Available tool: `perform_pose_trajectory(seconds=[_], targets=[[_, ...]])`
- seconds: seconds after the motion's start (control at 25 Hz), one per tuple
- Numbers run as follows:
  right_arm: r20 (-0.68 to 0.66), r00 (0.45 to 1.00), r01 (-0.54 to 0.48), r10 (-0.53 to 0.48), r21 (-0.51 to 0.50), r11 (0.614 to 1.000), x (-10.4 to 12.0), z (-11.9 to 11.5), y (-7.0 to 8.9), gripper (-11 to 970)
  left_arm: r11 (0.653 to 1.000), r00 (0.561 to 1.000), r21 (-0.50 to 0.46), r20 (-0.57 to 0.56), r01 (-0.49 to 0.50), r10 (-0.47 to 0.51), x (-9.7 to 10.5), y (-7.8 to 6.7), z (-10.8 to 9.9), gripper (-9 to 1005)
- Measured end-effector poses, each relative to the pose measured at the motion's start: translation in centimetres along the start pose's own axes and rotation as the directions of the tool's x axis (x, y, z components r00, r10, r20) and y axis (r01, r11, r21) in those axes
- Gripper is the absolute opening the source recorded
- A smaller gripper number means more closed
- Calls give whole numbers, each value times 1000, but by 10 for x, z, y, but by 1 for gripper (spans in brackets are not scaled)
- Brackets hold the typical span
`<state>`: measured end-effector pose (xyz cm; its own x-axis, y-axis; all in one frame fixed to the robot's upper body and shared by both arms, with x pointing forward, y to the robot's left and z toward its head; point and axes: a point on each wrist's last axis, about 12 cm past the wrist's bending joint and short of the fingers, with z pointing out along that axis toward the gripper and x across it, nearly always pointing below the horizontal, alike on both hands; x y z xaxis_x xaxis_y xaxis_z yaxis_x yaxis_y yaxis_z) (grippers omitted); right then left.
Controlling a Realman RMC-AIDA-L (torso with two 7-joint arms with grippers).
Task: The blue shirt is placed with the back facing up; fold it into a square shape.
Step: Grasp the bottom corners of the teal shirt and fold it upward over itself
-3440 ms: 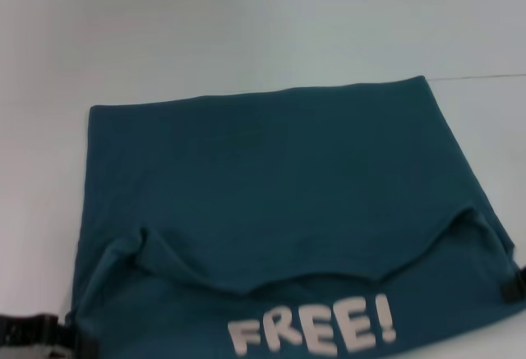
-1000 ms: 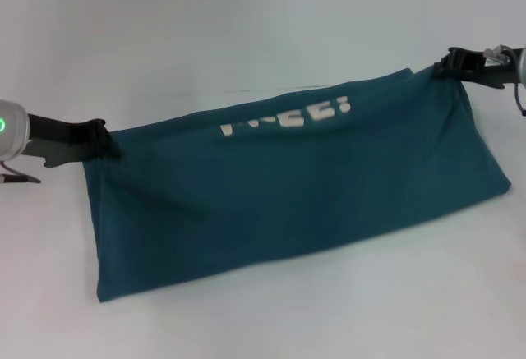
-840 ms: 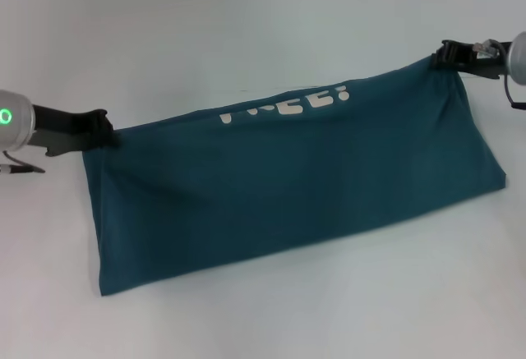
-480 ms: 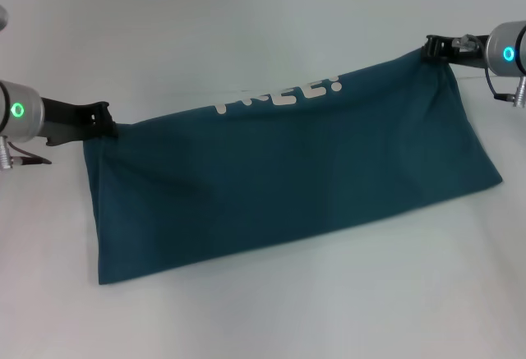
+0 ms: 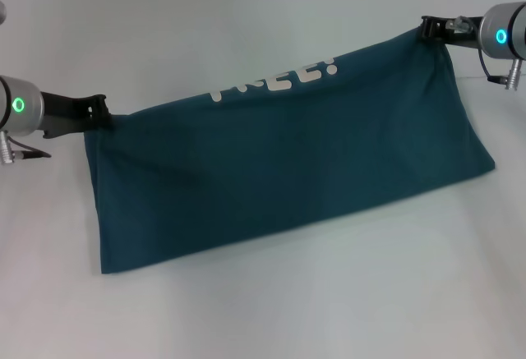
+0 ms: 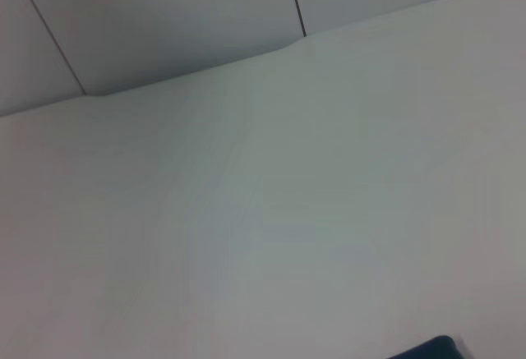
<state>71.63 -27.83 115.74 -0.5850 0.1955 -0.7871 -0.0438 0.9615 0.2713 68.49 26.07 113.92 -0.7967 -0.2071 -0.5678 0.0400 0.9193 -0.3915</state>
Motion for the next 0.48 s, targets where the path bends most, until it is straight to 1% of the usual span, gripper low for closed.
perform_pose_trajectory(seconds=[0.16, 0.28, 0.48], targets=[[4, 1000, 28, -28, 1, 1000, 0, 3, 7, 94, 1000, 1000, -9, 16, 8, -8, -2, 0, 0, 36], [9, 998, 63, -63, 22, 998, 3, 7, 11, 96, 1000, 1000, -11, 22, 12, -12, -2, 0, 1, 36], [31, 997, 70, -72, 50, 996, 5, 10, 10, 99, 1000, 1000, -13, 25, 7, -7, -1, 0, 2, 37]])
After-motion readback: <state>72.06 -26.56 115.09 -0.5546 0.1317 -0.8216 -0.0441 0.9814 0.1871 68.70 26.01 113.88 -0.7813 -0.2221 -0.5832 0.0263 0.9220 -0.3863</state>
